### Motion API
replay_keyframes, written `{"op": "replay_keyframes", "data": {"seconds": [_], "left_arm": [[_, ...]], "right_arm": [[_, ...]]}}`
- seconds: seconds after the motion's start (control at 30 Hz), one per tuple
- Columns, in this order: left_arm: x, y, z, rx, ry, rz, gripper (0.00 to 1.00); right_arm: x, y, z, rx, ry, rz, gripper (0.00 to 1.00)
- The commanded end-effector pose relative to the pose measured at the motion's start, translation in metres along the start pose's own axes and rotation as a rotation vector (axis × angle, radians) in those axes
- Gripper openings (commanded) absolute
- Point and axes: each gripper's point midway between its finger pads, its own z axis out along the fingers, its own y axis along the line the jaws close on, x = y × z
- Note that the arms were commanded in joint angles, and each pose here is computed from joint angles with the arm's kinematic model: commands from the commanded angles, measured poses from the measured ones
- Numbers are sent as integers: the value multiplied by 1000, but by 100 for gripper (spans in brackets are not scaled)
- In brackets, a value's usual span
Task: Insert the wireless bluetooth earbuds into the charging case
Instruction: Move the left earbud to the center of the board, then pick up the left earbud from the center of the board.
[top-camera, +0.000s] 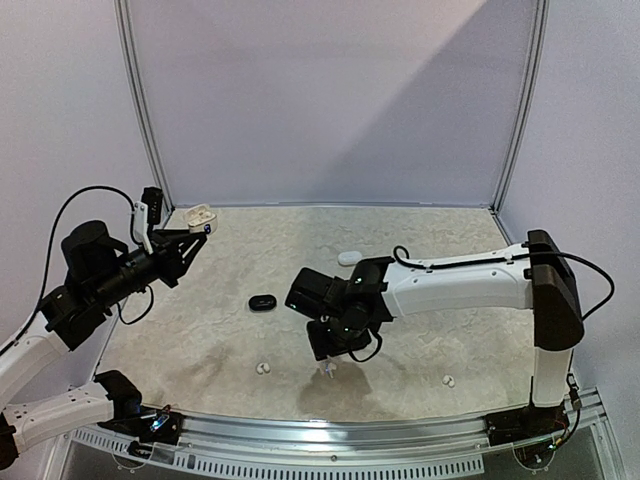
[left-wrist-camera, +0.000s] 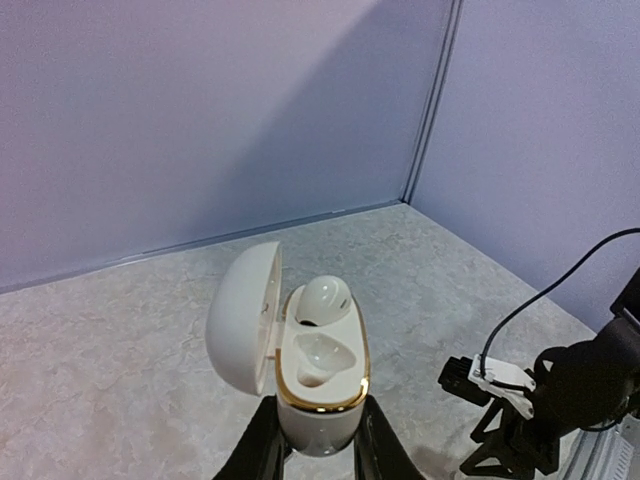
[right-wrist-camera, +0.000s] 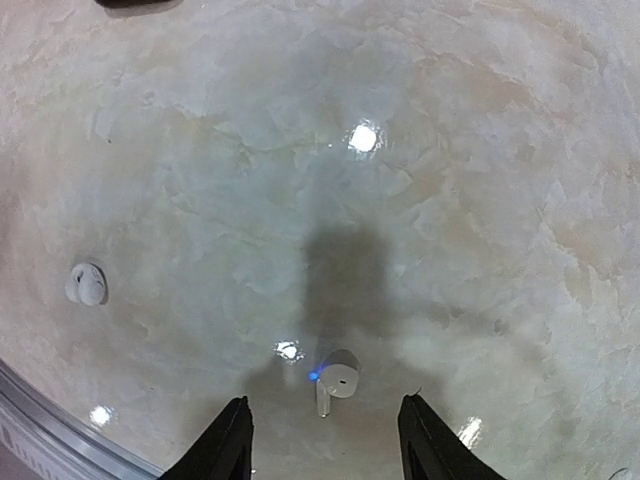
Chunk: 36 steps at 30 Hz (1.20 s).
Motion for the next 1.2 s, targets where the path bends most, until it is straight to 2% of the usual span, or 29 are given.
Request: {"op": "replay_keyframes", "data": {"seconds": [0.0, 0.13, 0.43, 0.73, 0.93, 1.17], "left_arm": [[5, -9, 0, 72, -2, -32, 0], [7, -12, 0, 87, 2, -45, 0], [8, -12, -1, 89, 1, -46, 0], [8, -12, 1, 93, 5, -51, 0], [9, -13, 0, 94, 5, -51, 0], [9, -12, 0, 92, 6, -50, 0]], "right_arm": [[-2, 1, 10, 47, 25, 174, 50], [2, -7, 25, 148, 57, 167, 51], [17, -17, 46, 220, 107, 148, 50], [36, -12, 61, 176, 174, 164, 30], [40, -13, 60, 172, 196, 163, 24], [44, -12, 57, 158, 215, 170, 23]]}}
